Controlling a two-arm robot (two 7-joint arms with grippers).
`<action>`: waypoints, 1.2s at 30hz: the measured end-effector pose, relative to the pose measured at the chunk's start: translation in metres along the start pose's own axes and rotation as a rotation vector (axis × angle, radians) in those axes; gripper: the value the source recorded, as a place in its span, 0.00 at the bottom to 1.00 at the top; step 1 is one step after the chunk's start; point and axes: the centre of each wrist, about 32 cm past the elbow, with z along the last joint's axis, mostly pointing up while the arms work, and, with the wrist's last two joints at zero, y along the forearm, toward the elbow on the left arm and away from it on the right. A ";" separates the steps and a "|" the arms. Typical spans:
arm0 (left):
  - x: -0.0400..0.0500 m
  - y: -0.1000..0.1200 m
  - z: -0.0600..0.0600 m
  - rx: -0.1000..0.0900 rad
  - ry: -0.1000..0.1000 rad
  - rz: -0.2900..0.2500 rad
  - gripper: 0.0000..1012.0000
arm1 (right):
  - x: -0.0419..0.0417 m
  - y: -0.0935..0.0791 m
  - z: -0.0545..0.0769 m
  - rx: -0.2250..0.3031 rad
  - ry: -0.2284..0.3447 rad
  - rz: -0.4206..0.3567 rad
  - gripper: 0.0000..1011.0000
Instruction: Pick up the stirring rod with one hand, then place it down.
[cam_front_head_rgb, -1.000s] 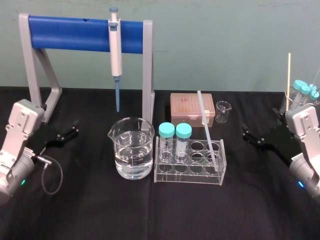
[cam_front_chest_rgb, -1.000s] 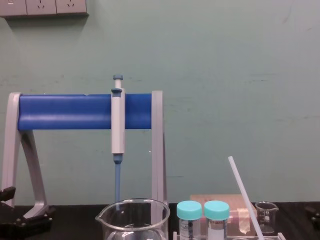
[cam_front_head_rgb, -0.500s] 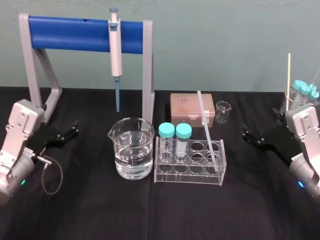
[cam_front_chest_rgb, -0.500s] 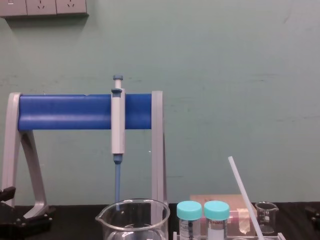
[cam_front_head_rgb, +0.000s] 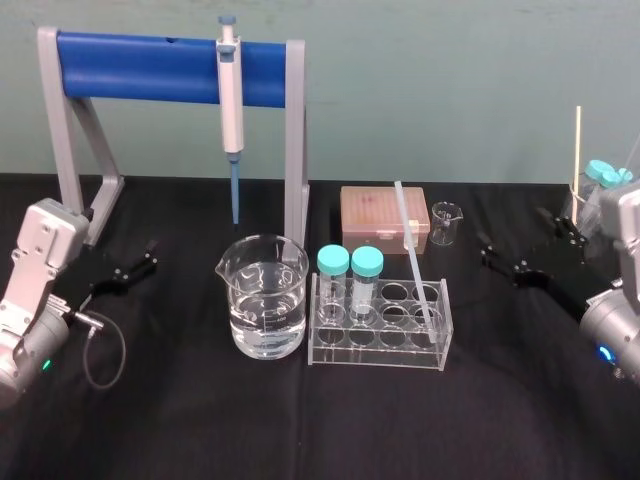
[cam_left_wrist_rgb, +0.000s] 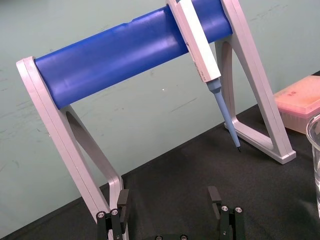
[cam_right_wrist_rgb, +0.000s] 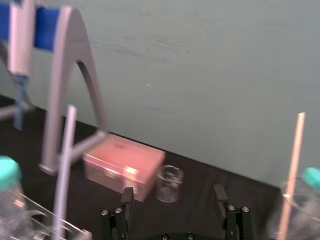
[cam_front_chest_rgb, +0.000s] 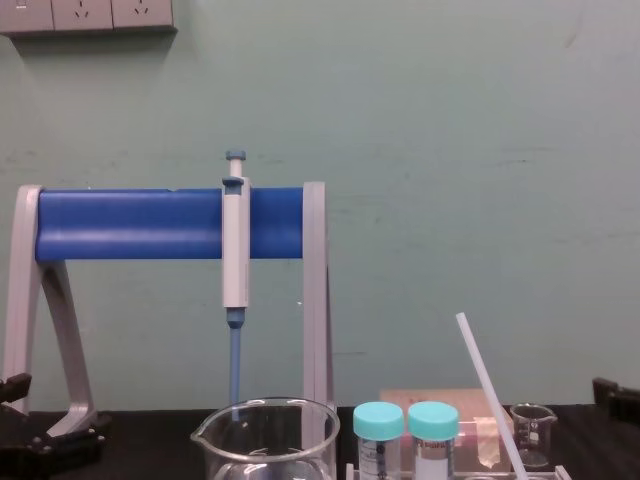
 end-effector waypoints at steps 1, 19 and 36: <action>0.0000 0.000 0.000 0.000 0.000 0.000 0.99 | 0.0009 0.000 0.003 -0.003 0.030 0.016 0.99; 0.0000 0.000 0.000 0.000 0.000 0.000 0.99 | 0.0049 0.023 0.043 -0.038 0.212 0.266 0.99; 0.0000 0.000 0.000 0.000 0.000 0.000 0.99 | -0.0039 0.057 0.047 -0.066 0.163 0.345 0.99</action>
